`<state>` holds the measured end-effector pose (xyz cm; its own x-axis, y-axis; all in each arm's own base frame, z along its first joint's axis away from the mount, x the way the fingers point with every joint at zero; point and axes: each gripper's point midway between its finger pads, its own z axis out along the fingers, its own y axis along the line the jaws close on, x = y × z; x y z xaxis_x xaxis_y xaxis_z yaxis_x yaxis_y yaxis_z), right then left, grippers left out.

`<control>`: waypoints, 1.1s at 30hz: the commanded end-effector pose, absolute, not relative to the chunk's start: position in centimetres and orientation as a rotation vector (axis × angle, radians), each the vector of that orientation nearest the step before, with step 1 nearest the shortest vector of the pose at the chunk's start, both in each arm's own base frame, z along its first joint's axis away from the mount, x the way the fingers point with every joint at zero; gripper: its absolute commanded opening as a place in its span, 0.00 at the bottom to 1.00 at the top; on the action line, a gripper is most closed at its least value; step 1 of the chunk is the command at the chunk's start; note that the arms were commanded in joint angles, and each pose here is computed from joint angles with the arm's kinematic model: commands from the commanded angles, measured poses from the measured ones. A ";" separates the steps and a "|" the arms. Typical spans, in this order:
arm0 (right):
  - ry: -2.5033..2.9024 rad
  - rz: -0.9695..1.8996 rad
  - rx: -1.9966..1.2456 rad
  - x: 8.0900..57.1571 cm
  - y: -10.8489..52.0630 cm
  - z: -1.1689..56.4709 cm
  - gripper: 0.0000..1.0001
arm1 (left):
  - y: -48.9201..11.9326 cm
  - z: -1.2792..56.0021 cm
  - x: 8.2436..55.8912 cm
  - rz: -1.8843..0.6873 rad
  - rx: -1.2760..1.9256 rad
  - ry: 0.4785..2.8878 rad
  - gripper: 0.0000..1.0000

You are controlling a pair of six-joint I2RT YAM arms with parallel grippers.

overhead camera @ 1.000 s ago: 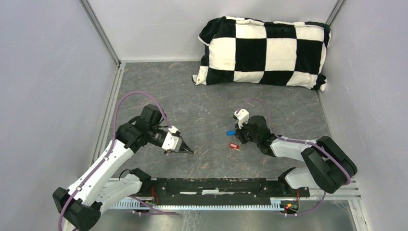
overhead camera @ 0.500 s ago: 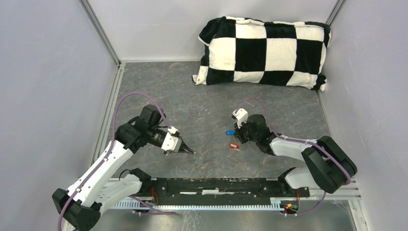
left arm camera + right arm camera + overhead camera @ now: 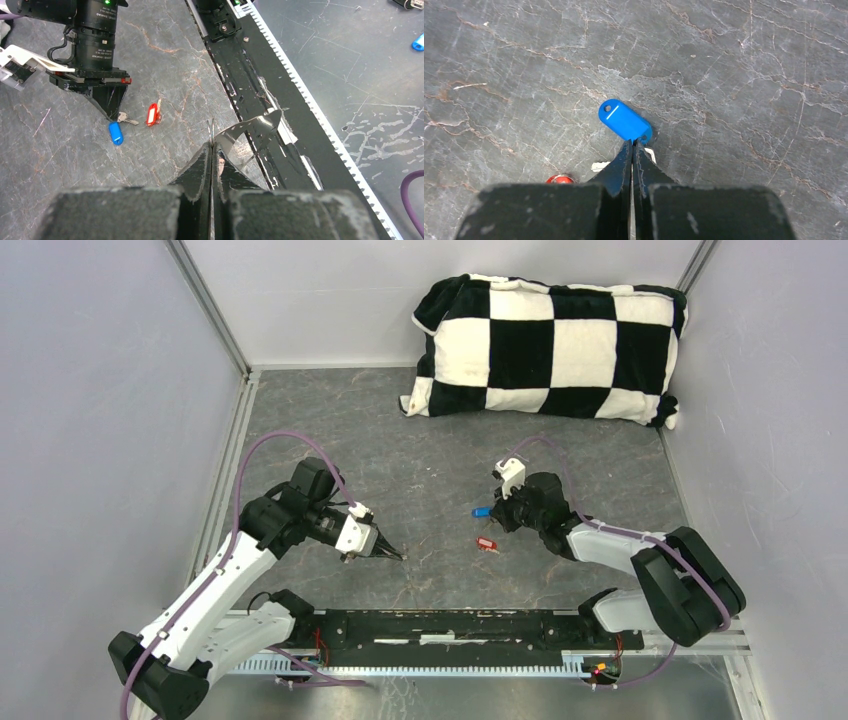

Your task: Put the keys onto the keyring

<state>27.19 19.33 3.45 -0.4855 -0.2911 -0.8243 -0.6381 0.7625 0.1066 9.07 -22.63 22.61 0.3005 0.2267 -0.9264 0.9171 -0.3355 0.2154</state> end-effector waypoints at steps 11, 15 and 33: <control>2.089 0.570 -0.613 28.7 19.3 4.2 0.19 | -22.9 24.8 8.6 -1.111 1.722 0.982 0.02; 2.100 0.576 -0.613 29.1 19.4 4.2 0.23 | -22.9 24.8 8.5 -1.120 1.718 0.985 0.02; 2.084 0.495 -0.576 29.7 17.5 5.5 0.60 | -22.9 25.3 8.0 -1.143 1.709 0.977 0.02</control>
